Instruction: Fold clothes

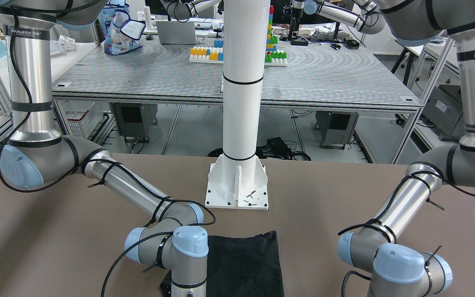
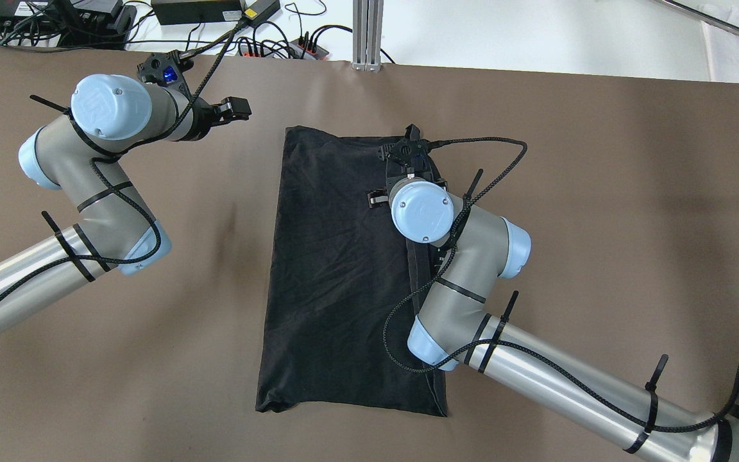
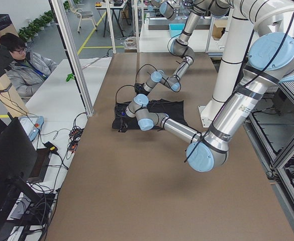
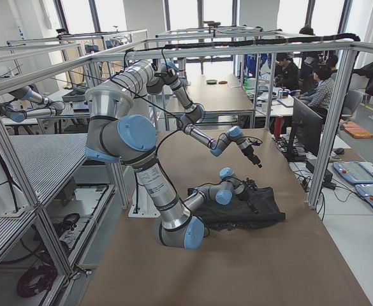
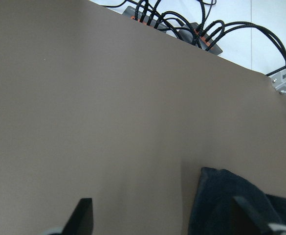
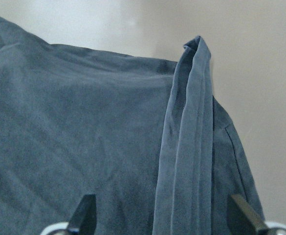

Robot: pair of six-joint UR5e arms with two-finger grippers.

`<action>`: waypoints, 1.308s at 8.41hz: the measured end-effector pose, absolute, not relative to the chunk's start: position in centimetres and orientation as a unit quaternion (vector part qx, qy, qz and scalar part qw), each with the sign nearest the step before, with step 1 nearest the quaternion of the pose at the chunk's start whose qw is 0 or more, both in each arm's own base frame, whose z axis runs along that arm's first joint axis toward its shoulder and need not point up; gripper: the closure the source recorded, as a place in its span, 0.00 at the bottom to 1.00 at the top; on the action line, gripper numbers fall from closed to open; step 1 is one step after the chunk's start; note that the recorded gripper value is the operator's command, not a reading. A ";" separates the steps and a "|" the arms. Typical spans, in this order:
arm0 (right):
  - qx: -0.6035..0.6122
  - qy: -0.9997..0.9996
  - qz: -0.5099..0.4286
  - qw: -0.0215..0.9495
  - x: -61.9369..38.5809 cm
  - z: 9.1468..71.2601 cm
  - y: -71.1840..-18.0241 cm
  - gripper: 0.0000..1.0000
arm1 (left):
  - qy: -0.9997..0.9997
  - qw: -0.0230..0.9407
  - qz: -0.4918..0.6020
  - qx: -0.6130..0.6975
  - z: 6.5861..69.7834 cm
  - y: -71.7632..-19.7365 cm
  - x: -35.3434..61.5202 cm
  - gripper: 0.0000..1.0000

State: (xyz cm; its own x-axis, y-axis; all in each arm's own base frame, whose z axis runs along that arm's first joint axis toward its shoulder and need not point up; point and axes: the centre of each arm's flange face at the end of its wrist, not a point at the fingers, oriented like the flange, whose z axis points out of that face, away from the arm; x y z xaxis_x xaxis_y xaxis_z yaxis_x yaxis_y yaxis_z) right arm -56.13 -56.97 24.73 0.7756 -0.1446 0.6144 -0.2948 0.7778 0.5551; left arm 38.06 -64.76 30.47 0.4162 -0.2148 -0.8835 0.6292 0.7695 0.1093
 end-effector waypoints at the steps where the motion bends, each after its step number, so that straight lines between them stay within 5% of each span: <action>1: 0.326 -0.330 0.039 0.885 -56.2 25.2 -56.9 0.06 | 0.474 0.812 -0.260 0.219 30.5 -64.8 37.9 0.00; 11: 0.304 -0.332 0.029 0.892 -55.3 28.8 -54.5 0.06 | 0.473 0.812 -0.257 0.225 30.1 -65.2 37.3 0.00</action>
State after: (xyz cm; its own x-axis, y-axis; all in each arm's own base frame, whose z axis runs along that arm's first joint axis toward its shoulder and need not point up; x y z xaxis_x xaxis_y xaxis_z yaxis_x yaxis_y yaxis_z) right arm -55.26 -54.49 28.78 0.7774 -0.1495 0.6109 -0.2544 0.8136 0.5228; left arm 37.29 -65.19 30.14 0.4196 -0.2049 -0.8843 0.6309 0.7663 0.1218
